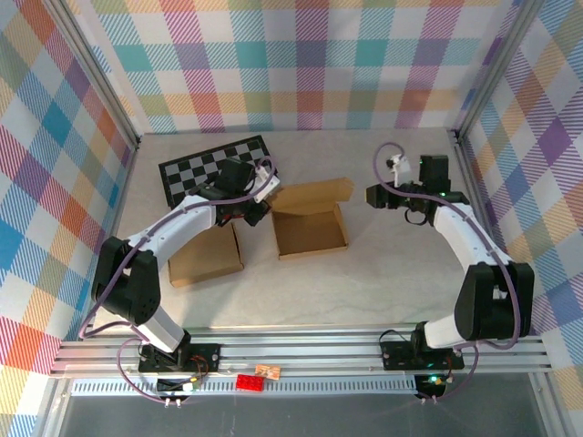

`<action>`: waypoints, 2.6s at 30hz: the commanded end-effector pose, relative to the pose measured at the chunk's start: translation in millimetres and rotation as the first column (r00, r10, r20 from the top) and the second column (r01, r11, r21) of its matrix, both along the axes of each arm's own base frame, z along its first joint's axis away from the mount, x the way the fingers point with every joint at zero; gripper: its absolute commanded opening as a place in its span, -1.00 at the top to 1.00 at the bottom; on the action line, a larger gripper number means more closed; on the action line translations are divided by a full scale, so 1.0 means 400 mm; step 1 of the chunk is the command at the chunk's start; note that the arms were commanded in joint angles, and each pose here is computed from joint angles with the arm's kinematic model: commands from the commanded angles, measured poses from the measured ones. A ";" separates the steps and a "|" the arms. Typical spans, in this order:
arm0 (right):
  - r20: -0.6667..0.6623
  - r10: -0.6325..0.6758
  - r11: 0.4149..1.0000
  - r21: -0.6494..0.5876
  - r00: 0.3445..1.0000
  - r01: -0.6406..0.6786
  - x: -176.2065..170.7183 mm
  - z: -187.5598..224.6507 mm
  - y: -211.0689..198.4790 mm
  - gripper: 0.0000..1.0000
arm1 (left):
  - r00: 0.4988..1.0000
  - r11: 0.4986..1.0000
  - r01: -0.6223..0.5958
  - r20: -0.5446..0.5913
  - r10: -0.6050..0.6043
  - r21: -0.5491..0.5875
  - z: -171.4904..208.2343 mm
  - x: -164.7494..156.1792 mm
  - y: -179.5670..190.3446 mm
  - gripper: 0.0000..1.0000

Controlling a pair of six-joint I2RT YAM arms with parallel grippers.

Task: Fold the paper box

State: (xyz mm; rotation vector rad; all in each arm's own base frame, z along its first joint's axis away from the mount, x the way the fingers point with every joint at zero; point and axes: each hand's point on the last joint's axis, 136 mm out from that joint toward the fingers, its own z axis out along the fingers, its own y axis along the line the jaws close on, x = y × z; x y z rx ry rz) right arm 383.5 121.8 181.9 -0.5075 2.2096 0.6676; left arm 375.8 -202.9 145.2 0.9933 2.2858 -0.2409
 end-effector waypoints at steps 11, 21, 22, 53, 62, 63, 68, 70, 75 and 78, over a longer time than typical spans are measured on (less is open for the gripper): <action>0.105 0.358 0.918 -0.220 0.928 -0.329 0.050 -0.039 0.121 -0.20 | 0.999 0.999 0.002 -0.042 -0.004 -0.037 -0.003 0.003 0.006 1.00; 0.064 0.384 0.909 -0.200 0.921 -0.365 0.040 -0.035 0.171 0.32 | 0.996 0.996 -0.068 -0.063 0.065 -0.060 0.004 0.036 0.000 1.00; 0.060 0.379 0.910 -0.203 0.923 -0.360 0.040 -0.033 0.169 0.40 | 0.995 0.995 -0.079 -0.066 0.074 -0.065 0.005 0.040 -0.001 1.00; -0.107 -0.001 0.950 -0.310 0.994 -0.033 0.076 -0.046 0.137 0.67 | 0.914 0.905 -0.404 -0.098 0.393 -0.137 0.041 0.120 -0.038 1.00; -0.098 -0.006 0.955 -0.295 0.995 -0.024 0.086 -0.041 0.134 0.52 | 0.923 0.914 -0.382 -0.113 0.369 -0.135 0.039 0.112 -0.047 1.00; -0.102 -0.004 0.956 -0.291 0.995 -0.026 0.086 -0.040 0.138 0.53 | 0.923 0.915 -0.381 -0.115 0.367 -0.133 0.037 0.111 -0.047 1.00; -0.107 -0.001 0.965 -0.260 0.994 -0.027 0.094 -0.035 0.153 0.81 | 0.925 0.917 -0.375 -0.120 0.360 -0.138 0.039 0.113 -0.051 1.00; -0.109 -0.010 0.965 -0.260 0.994 -0.019 0.095 -0.036 0.158 0.93 | 0.921 0.913 -0.384 -0.129 0.367 -0.142 0.035 0.114 -0.054 1.00; -0.120 -0.112 0.963 -0.256 0.987 0.078 0.103 -0.032 0.171 1.00 | 0.892 0.877 -0.446 -0.168 0.419 -0.180 0.031 0.129 -0.068 1.00; -0.093 -0.197 0.950 -0.266 0.976 0.166 0.108 -0.029 0.182 1.00 | 0.872 0.843 -0.487 -0.185 0.453 -0.229 0.034 0.145 -0.086 1.00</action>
